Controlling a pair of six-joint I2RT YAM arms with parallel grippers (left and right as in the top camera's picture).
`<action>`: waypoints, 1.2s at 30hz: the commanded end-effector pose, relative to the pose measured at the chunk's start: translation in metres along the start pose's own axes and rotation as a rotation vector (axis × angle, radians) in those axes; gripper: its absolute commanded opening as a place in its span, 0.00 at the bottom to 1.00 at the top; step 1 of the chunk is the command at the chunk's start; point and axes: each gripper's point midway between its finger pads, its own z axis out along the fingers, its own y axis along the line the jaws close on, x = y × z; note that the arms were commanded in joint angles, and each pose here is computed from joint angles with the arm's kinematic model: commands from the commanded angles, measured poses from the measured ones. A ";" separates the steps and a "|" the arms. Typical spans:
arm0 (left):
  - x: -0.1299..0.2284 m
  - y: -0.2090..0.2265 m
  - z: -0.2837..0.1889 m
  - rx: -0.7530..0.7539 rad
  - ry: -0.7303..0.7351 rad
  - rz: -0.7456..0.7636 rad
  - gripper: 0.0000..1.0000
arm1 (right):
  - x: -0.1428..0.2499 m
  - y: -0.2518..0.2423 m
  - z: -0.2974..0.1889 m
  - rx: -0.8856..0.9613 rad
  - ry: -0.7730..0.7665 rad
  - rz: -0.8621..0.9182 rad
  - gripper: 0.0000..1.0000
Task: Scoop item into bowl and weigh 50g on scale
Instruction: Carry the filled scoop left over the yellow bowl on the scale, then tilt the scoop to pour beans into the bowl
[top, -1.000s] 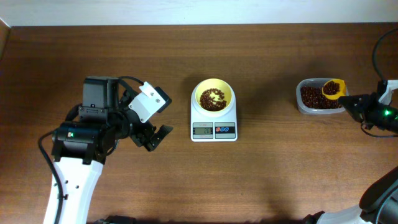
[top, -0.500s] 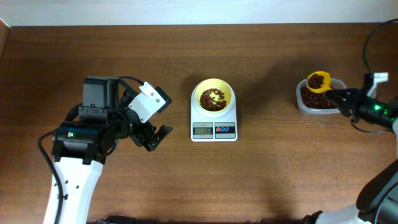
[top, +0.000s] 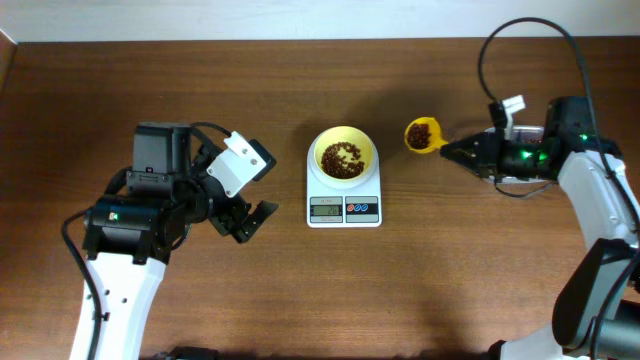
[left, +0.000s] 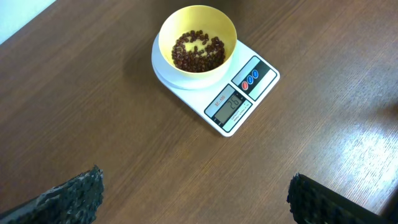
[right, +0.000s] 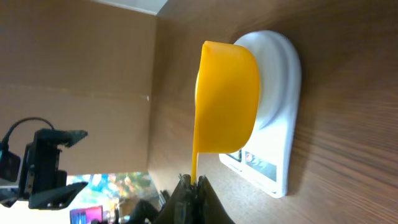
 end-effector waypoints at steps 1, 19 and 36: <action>-0.005 0.003 -0.004 -0.013 -0.013 0.021 0.99 | 0.004 0.030 0.010 -0.063 0.028 -0.083 0.04; -0.005 0.003 -0.004 -0.013 -0.013 0.021 0.99 | 0.029 0.044 0.078 0.029 0.154 -0.348 0.04; -0.005 0.003 -0.004 -0.013 -0.013 0.021 0.99 | 0.020 0.033 0.106 0.210 0.123 -0.510 0.04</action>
